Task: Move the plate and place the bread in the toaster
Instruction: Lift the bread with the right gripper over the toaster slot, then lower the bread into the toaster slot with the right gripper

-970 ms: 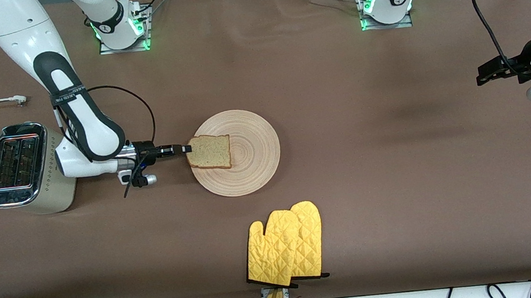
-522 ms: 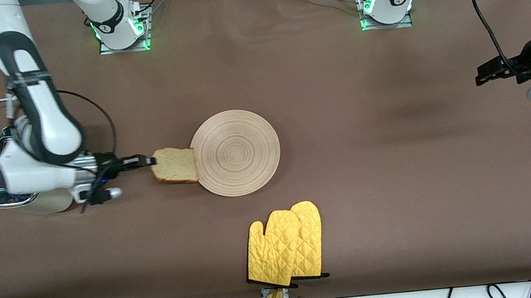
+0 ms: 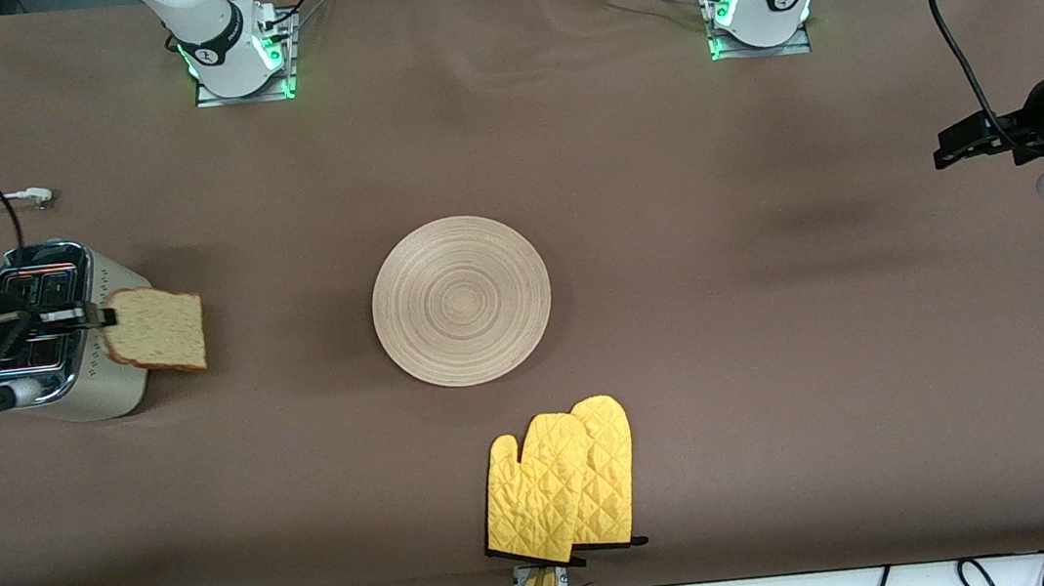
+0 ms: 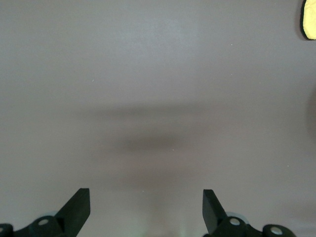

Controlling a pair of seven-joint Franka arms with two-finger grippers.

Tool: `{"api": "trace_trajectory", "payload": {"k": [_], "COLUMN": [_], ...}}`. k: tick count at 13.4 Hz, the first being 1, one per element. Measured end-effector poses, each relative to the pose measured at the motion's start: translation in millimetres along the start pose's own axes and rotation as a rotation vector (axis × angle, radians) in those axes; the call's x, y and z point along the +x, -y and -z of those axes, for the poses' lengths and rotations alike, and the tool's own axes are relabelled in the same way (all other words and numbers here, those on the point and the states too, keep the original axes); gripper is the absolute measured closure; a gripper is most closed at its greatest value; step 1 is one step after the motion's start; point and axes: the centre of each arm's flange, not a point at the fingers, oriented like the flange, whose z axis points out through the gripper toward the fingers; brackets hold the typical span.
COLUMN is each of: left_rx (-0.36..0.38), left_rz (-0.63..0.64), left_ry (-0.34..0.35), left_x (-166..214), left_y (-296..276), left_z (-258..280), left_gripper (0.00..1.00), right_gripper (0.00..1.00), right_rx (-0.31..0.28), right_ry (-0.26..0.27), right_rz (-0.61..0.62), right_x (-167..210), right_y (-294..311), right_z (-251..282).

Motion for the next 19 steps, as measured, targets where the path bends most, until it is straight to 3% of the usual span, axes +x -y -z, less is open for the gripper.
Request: {"api": "trace_trajectory", "payload": {"k": [4,11,15,19], "left_rx": [-0.002,-0.024,-0.024,-0.026], "left_rz": [0.001,0.0,0.0,0.002], "left_ry": [0.0,-0.001,-0.001,-0.001], "left_x": [0,0,0,0], "left_y": [1,-2,-2,-1], "left_z": [0,0,0,0], "left_gripper": [0.0,0.0,0.0,0.0], "right_gripper": [0.94,0.94,0.94,0.94], "right_rx": [-0.15,-0.342,-0.367,-0.366], "right_ry": [0.029,0.037,0.033,0.068], "right_rz": [-0.066,-0.058,-0.066,-0.081], "right_x": [-16,-43,-52,-44], "right_y": [-55,-107,-123,-136], "right_z": [13,57,69,51]}}
